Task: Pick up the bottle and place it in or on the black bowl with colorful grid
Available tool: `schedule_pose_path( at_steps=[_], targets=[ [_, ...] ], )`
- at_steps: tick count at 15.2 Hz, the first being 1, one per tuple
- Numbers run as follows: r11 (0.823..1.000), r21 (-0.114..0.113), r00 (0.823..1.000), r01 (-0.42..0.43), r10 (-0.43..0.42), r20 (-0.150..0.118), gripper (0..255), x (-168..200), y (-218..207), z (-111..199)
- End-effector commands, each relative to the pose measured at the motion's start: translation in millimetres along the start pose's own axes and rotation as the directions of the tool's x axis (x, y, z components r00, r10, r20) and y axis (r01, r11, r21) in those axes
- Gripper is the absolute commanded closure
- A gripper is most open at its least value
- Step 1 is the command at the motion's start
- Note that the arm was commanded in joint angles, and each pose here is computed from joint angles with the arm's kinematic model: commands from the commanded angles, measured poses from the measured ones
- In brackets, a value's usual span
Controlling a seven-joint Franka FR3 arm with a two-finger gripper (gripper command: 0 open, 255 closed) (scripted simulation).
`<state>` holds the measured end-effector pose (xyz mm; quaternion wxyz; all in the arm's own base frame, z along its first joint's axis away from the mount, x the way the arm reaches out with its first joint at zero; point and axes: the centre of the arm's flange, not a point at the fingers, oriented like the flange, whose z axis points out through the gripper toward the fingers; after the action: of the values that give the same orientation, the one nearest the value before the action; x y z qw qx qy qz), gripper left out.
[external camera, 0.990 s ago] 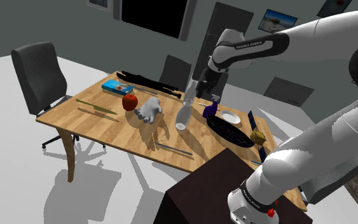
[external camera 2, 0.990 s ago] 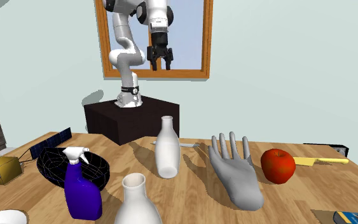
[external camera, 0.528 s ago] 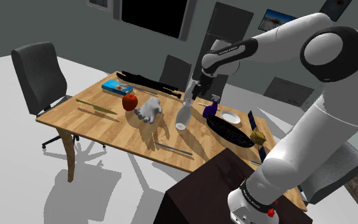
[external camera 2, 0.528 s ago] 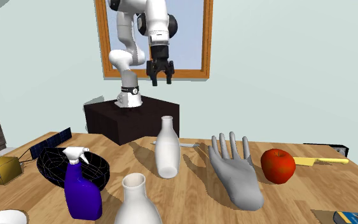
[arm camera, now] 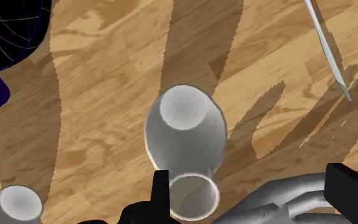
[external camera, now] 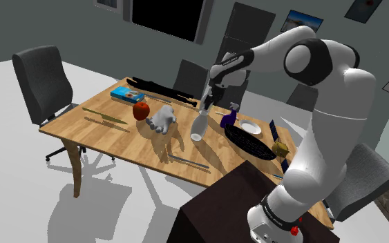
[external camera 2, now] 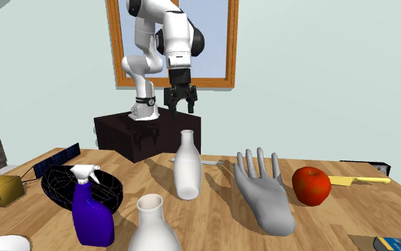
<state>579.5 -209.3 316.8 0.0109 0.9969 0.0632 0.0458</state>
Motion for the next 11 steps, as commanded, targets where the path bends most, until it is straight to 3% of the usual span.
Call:
schedule_pose_path(
  at_steps=[1, 11],
  targets=[
    [1.0, 0.0, 1.0, 0.003, -0.003, 0.0, 0, 14.5, 12.8, 22.0],
    [1.0, 0.0, 1.0, 0.005, -0.005, 0.0, 0, 26.9, 26.7, 79.3]
  ],
)
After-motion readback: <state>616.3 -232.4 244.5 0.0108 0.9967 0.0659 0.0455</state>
